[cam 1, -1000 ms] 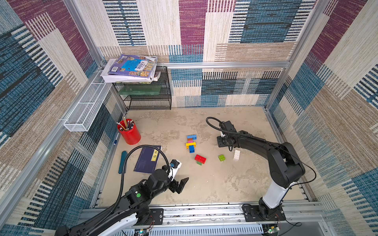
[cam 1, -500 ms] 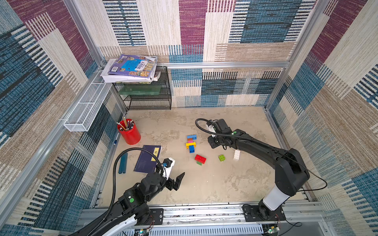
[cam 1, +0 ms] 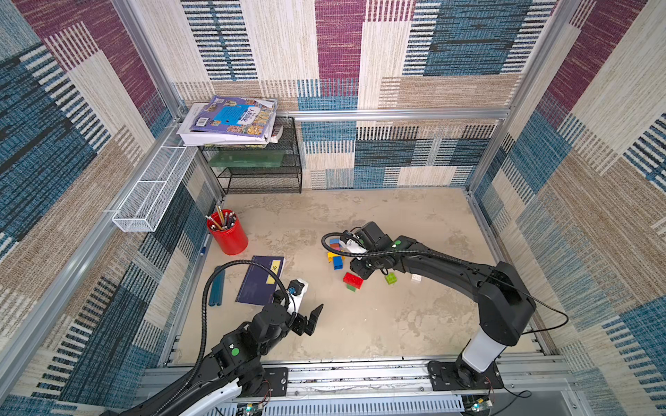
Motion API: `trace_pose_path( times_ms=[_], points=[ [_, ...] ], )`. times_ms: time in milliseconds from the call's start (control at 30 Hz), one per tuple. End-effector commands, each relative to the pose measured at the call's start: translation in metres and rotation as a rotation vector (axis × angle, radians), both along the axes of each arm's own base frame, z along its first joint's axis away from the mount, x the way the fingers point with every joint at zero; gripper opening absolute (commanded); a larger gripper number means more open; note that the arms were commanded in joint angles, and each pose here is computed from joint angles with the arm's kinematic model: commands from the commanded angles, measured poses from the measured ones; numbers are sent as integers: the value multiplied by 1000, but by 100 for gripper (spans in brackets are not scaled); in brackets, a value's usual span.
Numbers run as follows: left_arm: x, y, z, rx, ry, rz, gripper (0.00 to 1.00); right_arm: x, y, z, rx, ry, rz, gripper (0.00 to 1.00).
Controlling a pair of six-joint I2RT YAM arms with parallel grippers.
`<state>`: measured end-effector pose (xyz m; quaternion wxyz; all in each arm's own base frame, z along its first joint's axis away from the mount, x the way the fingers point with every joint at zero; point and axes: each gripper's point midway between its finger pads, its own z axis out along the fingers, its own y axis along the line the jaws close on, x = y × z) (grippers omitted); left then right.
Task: Assemble the letter f with lego
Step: Assemble the lego brick with the lego brick.
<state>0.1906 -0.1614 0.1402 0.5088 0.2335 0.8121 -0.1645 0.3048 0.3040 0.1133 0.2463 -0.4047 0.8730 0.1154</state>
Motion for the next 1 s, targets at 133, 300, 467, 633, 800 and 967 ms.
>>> trace_pose_path(
  times_ms=[133,300,467,633,800,967],
  points=[
    [3,-1,2,-4,-9,10,99,-9,8,-1,-27,-1,63,30],
    [3,-1,2,-5,-8,10,99,-14,10,-4,-38,1,84,29],
    [3,-2,2,-5,-6,7,99,-17,12,-5,-40,-1,101,29],
    [2,-2,2,-6,-4,6,99,-18,11,-8,-48,3,110,29],
    [3,-2,2,-6,-4,5,99,-19,9,-11,-58,3,114,29],
    [2,-2,2,-6,-5,4,99,-18,8,-15,-68,7,115,29]
  ],
)
